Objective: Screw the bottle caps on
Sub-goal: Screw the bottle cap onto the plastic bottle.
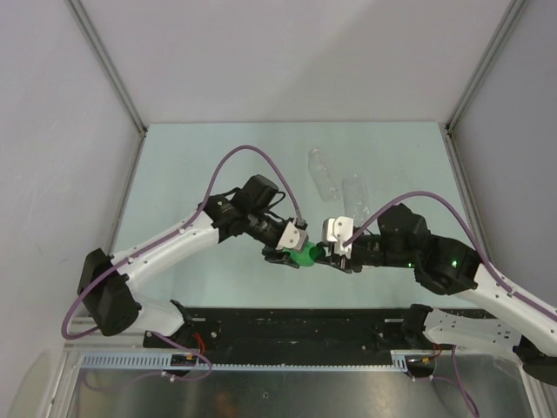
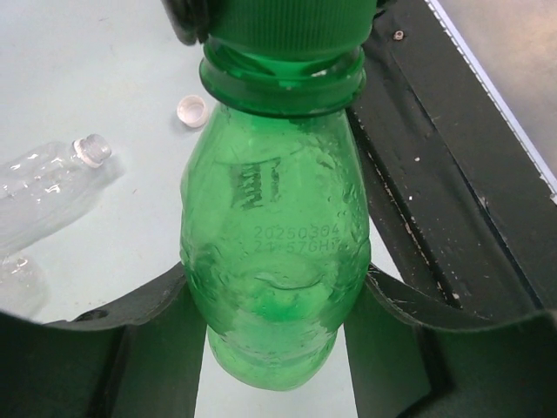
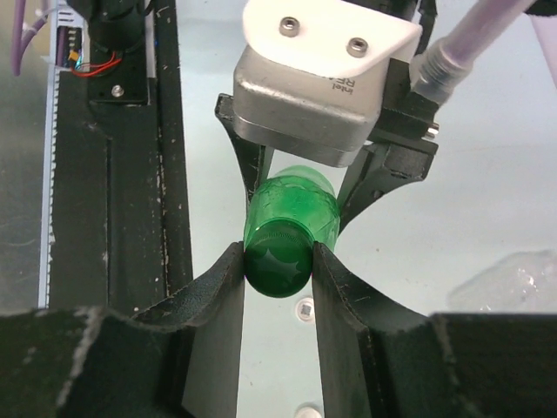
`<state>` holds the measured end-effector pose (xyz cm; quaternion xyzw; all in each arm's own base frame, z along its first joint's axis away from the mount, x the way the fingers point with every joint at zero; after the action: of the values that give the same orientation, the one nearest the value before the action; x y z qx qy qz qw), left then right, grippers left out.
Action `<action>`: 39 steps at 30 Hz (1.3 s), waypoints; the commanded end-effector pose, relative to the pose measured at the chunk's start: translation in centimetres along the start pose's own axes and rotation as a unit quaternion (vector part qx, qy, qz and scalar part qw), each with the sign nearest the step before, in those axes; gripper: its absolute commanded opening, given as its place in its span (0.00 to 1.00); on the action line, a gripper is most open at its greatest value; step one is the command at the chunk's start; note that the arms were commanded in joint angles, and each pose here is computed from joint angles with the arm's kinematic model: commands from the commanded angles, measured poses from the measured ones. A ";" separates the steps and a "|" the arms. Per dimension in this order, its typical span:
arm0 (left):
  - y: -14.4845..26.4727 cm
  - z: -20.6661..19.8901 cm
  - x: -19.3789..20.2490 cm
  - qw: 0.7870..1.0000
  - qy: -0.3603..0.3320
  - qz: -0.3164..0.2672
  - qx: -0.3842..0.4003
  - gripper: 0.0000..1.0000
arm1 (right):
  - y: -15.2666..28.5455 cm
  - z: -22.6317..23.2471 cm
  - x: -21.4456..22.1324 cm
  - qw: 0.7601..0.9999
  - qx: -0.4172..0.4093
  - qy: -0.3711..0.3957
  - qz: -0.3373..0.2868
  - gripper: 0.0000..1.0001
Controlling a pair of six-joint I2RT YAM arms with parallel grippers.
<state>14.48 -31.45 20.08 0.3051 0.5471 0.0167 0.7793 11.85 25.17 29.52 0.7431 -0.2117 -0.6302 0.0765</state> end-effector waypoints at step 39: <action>3.2 16.0 -5.7 0.933 -0.069 0.101 -0.339 0.00 | -2.1 -14.0 6.6 0.712 0.390 -0.577 -0.084 0.00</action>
<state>27.64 -32.38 21.96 0.1970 0.4688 0.3229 0.7982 24.90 22.02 28.84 0.2844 -0.3479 -0.8100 -0.3768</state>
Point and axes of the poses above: each gripper's point midway between its finger pads, its own y axis back along the fingers, its own z axis along the line the jaws close on, x = y × z, the point moved 1 cm from there along y, back along the fingers, and after that the axes turned 4 degrees about -y, right-handed, at the moved point
